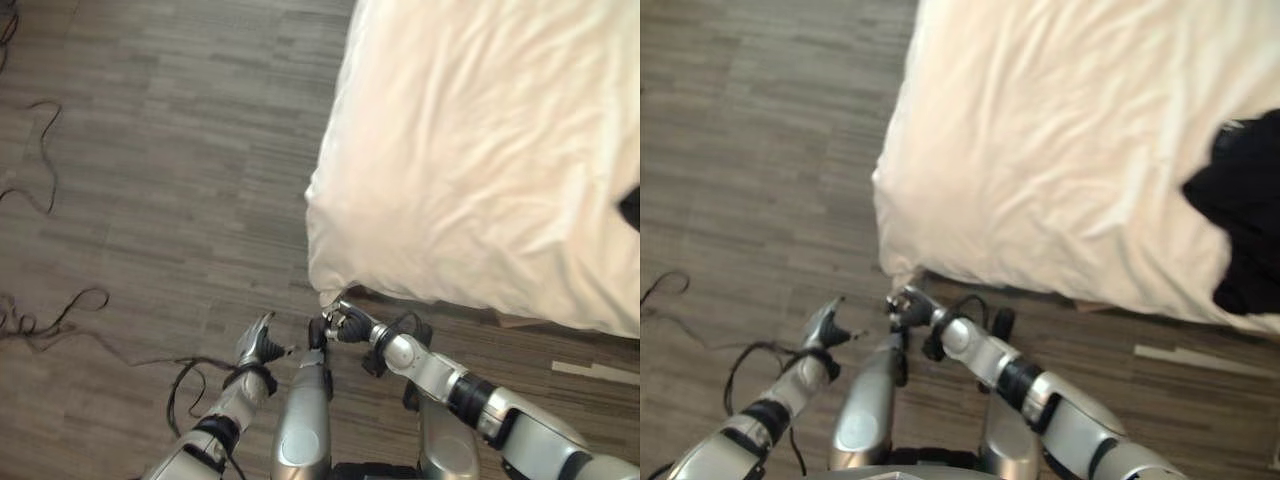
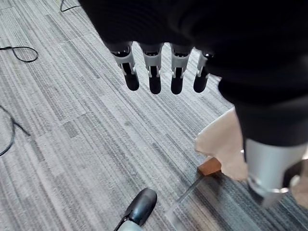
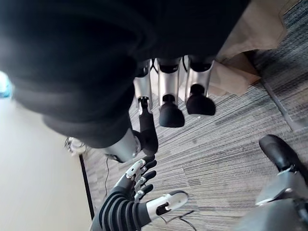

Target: Tidy up the quilt and then pick up the clothes from the bed and put them into the laundry hamper.

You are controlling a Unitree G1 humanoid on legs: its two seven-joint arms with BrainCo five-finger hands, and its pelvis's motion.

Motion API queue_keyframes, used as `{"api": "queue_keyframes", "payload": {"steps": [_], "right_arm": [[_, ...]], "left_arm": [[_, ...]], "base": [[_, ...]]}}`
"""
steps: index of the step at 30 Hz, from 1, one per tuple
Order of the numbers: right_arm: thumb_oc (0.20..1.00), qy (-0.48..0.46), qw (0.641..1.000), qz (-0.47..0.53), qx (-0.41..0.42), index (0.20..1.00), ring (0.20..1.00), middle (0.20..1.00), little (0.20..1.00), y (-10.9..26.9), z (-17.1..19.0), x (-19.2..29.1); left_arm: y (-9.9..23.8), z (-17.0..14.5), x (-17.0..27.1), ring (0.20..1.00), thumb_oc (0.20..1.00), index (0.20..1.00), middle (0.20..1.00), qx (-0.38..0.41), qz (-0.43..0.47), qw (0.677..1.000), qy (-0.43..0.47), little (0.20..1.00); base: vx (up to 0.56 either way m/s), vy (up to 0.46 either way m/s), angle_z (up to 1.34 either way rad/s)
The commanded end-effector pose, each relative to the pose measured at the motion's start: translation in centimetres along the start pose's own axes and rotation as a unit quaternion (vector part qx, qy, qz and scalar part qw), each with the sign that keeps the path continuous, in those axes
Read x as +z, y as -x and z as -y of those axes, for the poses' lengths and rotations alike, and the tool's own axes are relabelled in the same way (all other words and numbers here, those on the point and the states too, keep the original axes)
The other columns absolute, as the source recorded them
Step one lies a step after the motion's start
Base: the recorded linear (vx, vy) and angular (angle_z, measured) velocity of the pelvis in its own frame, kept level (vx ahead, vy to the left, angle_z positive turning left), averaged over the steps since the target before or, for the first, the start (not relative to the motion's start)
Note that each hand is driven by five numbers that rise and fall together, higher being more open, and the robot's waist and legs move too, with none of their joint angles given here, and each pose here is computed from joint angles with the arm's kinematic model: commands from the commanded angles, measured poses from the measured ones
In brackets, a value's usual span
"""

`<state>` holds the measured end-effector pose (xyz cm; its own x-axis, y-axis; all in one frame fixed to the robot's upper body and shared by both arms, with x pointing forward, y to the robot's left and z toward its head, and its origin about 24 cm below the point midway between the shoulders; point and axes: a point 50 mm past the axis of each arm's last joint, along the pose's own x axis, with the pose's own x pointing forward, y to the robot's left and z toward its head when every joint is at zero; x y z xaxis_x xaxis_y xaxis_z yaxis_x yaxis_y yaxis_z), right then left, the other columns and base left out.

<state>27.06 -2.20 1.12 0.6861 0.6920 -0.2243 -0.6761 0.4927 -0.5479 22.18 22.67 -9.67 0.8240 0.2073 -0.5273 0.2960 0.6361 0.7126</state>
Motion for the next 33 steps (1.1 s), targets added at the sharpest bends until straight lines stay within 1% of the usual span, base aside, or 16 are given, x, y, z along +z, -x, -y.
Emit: {"api": "queue_keyframes", "payload": {"steps": [1, 3, 7, 10, 11, 13, 14, 15, 16, 17, 20, 21, 22, 25, 26, 33], "right_arm": [[0.2, -0.011, 0.991, 0.122, -0.046, 0.2, 0.2, 0.2, 0.2, 0.6, 2.5, 4.3], [0.2, -0.062, 0.973, 0.178, -0.129, 0.2, 0.2, 0.2, 0.2, 2.7, 5.9, 5.7], [0.2, -0.058, 0.95, 0.196, -0.235, 0.2, 0.2, 0.2, 0.2, 4.7, 9.5, 5.9], [0.2, -0.058, 0.941, 0.137, -0.304, 0.2, 0.2, 0.2, 0.2, 5.2, 11.4, 3.3], [0.2, -0.041, 0.932, 0.053, -0.356, 0.2, 0.2, 0.2, 0.2, 6.1, 12.6, -0.1], [0.2, -0.039, 0.924, 0.013, -0.379, 0.2, 0.2, 0.2, 0.2, 6.8, 13.0, -1.9], [0.2, -0.081, 0.898, -0.09, -0.423, 0.2, 0.2, 0.2, 0.2, 9.0, 12.7, -6.8], [0.2, -0.081, 0.898, -0.09, -0.423, 0.2, 0.2, 0.2, 0.2, 9.0, 12.7, -6.8], [0.2, -0.127, 0.862, -0.181, -0.455, 0.2, 0.2, 0.2, 0.2, 12.1, 11.6, -11.0], [0.2, -0.127, 0.862, -0.181, -0.456, 0.2, 0.2, 0.2, 0.2, 12.1, 11.6, -11.0], [0.2, -0.205, 0.799, -0.312, -0.471, 0.2, 0.2, 0.2, 0.2, 17.2, 7.6, -16.4], [0.2, -0.205, 0.799, -0.311, -0.471, 0.2, 0.2, 0.2, 0.2, 17.2, 7.6, -16.4], [0.2, -0.233, 0.782, -0.358, -0.454, 0.2, 0.2, 0.2, 0.2, 19.0, 4.9, -17.9], [0.216, -0.247, 0.771, -0.41, -0.42, 0.216, 0.216, 0.216, 0.216, 20.2, 2.2, -19.1], [1.0, -0.253, 0.771, -0.439, -0.385, 1.0, 1.0, 1.0, 1.0, 20.4, 0.2, -19.6], [1.0, -0.247, 0.771, -0.538, -0.236, 1.0, 1.0, 1.0, 1.0, 21.0, -6.8, -20.3]], "left_arm": [[2.3, 3.3, -4.0, 1.0, 1.0, 1.0, 1.0, -0.066, -0.064, 0.995, -0.045, 1.0], [3.4, 4.6, -5.3, 1.0, 1.0, 1.0, 1.0, -0.094, -0.087, 0.99, -0.054, 1.0], [3.0, 4.5, -4.3, 1.0, 1.0, 1.0, 1.0, -0.086, -0.068, 0.993, -0.033, 1.0], [1.9, 3.6, -2.4, 1.0, 1.0, 1.0, 1.0, -0.066, -0.039, 0.997, -0.016, 1.0], [0.9, 2.6, -0.5, 1.0, 1.0, 1.0, 1.0, -0.05, -0.007, 0.999, -0.012, 1.0], [0.6, 2.1, 0.1, 1.0, 1.0, 1.0, 1.0, -0.046, 0.004, 0.999, -0.014, 1.0], [0.0, 1.4, 1.1, 1.0, 1.0, 1.0, 1.0, -0.04, 0.024, 0.999, -0.024, 1.0], [0.0, 1.3, 1.2, 1.0, 1.0, 1.0, 1.0, -0.04, 0.024, 0.999, -0.024, 1.0], [-0.3, 0.5, 1.6, 1.0, 1.0, 1.0, 1.0, -0.037, 0.033, 0.998, -0.034, 1.0], [-0.3, 0.5, 1.6, 1.0, 1.0, 1.0, 1.0, -0.037, 0.034, 0.998, -0.034, 1.0], [-0.6, -0.4, 1.3, 1.0, 1.0, 1.0, 1.0, -0.035, 0.023, 0.999, -0.033, 1.0], [-0.6, -0.4, 1.3, 1.0, 1.0, 1.0, 1.0, -0.035, 0.023, 0.999, -0.033, 1.0], [-0.3, 0.0, 0.2, 1.0, 1.0, 1.0, 1.0, -0.04, -0.002, 0.999, -0.017, 1.0], [0.5, 1.1, -1.0, 1.0, 1.0, 1.0, 1.0, -0.055, -0.024, 0.998, -0.005, 1.0], [1.4, 2.5, -2.4, 1.0, 1.0, 1.0, 1.0, -0.073, -0.047, 0.996, 0.003, 1.0], [3.1, 5.4, -3.8, 1.0, 1.0, 1.0, 1.0, -0.113, -0.091, 0.989, 0.037, 1.0]], "base": [[0.18, 0.096, -0.46], [0.16, 0.149, -0.41], [-0.06, 0.107, -0.26], [-0.26, 0.091, -0.1], [-0.26, 0.109, 0.08], [-0.15, 0.129, 0.01], [-0.1, 0.134, -0.09], [-0.11, 0.146, -0.27], [-0.06, 0.044, -0.27], [-0.08, 0.062, -0.25], [-0.14, 0.09, -0.12], [-0.19, 0.176, -0.27], [-0.09, 0.101, -0.46], [-0.07, 0.072, -1.57], [-0.05, 0.028, -2.17], [-0.02, -0.232, -2.22]]}}
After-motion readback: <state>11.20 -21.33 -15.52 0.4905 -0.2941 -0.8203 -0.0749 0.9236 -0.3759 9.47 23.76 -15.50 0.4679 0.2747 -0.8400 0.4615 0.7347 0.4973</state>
